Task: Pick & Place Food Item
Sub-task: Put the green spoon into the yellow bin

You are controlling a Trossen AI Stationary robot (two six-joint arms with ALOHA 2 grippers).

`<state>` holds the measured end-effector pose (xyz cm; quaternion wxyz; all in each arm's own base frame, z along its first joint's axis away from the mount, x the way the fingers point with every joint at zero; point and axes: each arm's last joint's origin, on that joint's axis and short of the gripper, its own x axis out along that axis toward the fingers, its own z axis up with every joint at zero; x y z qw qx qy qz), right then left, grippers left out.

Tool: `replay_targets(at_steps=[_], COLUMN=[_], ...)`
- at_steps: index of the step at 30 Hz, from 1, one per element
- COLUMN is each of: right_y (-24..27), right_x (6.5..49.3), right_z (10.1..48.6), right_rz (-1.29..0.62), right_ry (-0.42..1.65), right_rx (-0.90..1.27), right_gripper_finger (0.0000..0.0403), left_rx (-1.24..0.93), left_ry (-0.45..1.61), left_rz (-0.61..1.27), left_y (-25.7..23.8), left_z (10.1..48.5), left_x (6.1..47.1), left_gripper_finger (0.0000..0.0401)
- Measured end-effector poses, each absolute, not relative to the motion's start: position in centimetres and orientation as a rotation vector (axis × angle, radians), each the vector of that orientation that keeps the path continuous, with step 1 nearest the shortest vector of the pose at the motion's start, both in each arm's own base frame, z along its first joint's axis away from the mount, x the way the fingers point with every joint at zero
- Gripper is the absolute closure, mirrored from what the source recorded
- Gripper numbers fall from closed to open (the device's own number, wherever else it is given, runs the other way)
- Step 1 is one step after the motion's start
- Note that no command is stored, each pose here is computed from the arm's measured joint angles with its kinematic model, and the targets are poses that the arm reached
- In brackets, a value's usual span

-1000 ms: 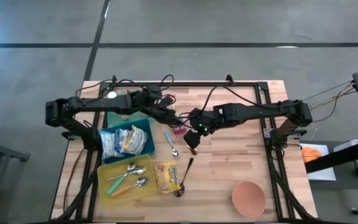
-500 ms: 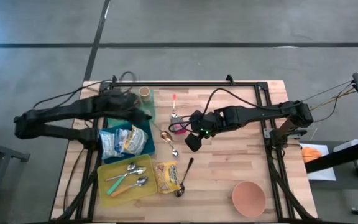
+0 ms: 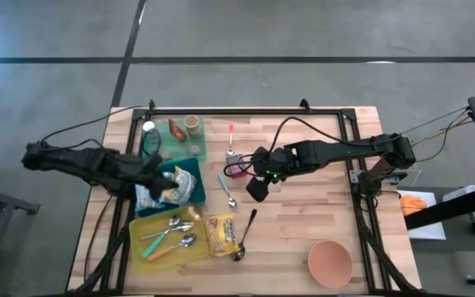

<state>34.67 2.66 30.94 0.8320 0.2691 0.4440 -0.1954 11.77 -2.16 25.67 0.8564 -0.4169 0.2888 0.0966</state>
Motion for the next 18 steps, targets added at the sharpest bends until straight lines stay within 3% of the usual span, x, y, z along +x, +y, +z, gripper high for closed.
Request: replay_targets(at_steps=[8,18], right_y=[2.7,2.7], right_x=[34.7,34.7], right_z=[30.9,30.9], right_rz=[-0.414,-0.415], right_ry=[0.942,0.941], right_rx=[0.571,0.575], right_gripper_finger=[0.0093,0.0093], left_rx=[-0.791,-0.677], left_ry=[0.726,0.751], left_rz=[0.023,-0.009], left_y=[-4.5,-4.9], left_z=[25.6,25.7], left_x=[10.9,11.1], left_gripper_finger=[0.0395,0.0395])
